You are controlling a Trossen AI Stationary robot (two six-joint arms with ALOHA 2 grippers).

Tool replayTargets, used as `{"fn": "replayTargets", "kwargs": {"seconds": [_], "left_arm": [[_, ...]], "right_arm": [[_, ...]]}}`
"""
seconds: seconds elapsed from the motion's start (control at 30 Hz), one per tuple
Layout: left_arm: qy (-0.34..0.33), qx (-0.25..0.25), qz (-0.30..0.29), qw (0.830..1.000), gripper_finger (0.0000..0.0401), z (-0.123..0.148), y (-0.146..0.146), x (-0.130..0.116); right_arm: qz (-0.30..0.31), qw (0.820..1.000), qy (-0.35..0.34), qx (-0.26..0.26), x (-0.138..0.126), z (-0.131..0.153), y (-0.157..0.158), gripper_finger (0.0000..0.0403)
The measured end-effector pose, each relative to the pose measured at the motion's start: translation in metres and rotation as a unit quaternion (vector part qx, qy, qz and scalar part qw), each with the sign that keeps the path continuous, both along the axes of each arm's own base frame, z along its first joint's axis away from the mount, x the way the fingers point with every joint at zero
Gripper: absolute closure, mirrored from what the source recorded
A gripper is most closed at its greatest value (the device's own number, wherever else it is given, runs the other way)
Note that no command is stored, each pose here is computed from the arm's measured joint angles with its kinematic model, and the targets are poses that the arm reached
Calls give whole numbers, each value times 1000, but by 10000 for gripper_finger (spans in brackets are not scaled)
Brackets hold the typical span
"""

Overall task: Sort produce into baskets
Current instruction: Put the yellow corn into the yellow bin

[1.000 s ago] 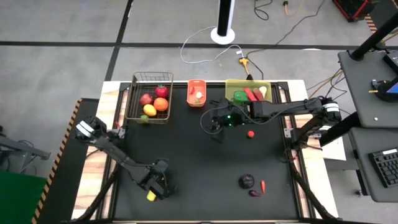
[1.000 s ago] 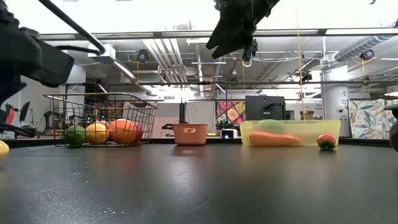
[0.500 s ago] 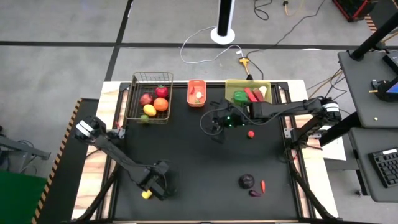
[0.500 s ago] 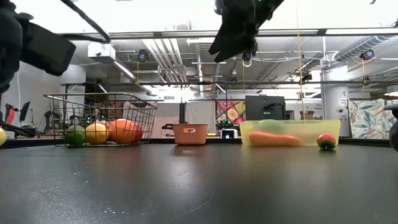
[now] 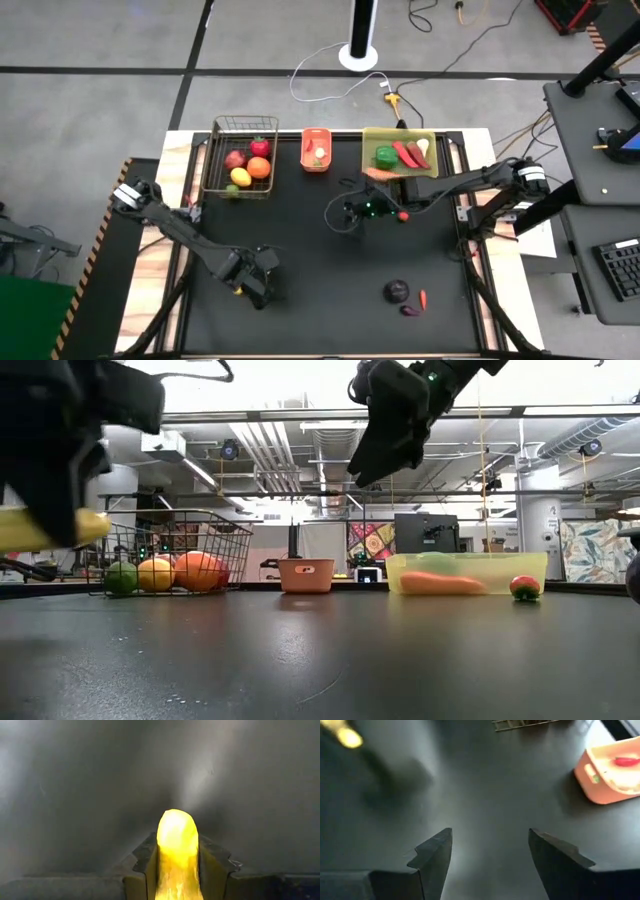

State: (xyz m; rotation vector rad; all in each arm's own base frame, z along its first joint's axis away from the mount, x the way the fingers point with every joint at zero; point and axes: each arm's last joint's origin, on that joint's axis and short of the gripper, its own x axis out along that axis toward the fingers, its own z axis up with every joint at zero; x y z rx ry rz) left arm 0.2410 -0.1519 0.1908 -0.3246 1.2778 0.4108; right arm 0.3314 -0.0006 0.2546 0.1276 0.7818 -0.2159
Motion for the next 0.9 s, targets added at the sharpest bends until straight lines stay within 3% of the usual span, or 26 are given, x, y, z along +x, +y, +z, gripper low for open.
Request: {"fn": "replayTargets", "kwargs": {"seconds": [0.13,0.33,0.6,0.77,0.9], "left_arm": [[-32,29,-35,998,315,18,17,2],[-163,85,-73,980,315,65,39,-4],[-352,142,-161,911,315,125,46,-12],[-405,190,-217,867,315,142,46,-8],[-425,215,-237,847,314,142,45,-2]], "right_arm": [[7,1000,-9,8,-2,-14,10,149],[29,999,-33,10,-5,-30,24,139],[93,981,-169,-21,-1,-41,44,128],[121,958,-253,-57,6,-42,51,122],[132,945,-289,-76,15,-42,53,115]]}}
